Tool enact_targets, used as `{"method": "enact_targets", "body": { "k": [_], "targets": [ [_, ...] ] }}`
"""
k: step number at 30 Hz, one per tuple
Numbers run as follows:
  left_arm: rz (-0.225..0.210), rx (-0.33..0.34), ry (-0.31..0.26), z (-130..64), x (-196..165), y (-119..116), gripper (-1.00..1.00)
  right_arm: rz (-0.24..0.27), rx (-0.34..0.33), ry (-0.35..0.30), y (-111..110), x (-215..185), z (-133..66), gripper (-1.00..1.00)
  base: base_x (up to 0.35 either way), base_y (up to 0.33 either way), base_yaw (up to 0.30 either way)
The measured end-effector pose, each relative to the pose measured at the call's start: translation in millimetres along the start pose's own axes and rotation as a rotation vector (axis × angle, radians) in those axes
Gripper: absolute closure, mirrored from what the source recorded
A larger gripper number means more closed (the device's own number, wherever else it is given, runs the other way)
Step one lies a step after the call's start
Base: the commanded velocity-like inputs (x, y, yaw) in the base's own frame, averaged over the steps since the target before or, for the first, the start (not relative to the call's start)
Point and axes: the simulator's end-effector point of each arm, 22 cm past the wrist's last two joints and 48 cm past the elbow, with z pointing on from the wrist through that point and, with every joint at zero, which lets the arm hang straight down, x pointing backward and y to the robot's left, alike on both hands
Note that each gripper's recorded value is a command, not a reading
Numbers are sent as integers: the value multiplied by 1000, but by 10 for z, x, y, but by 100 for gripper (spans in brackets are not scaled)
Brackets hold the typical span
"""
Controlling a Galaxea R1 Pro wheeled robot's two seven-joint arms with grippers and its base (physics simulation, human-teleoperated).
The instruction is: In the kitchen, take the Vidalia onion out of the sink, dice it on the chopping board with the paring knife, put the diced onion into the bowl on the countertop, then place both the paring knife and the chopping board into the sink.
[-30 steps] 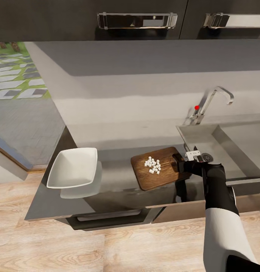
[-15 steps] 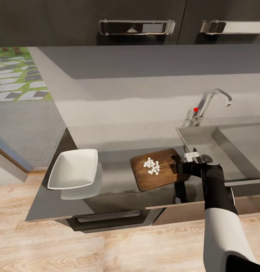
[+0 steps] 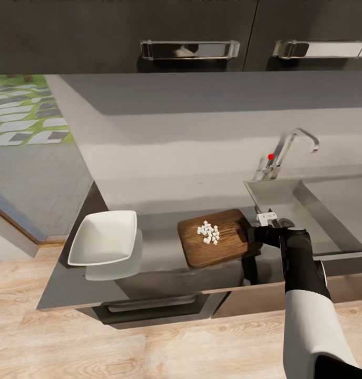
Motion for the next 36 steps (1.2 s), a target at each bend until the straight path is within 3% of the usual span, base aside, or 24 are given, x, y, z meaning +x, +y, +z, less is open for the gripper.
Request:
{"method": "enact_targets", "body": {
  "k": [36],
  "targets": [
    [-9, 4, -58, 102, -166, -27, -100, -12, 4, -56, 35, -285, -251, 100, 0, 8, 0]
  ]
}}
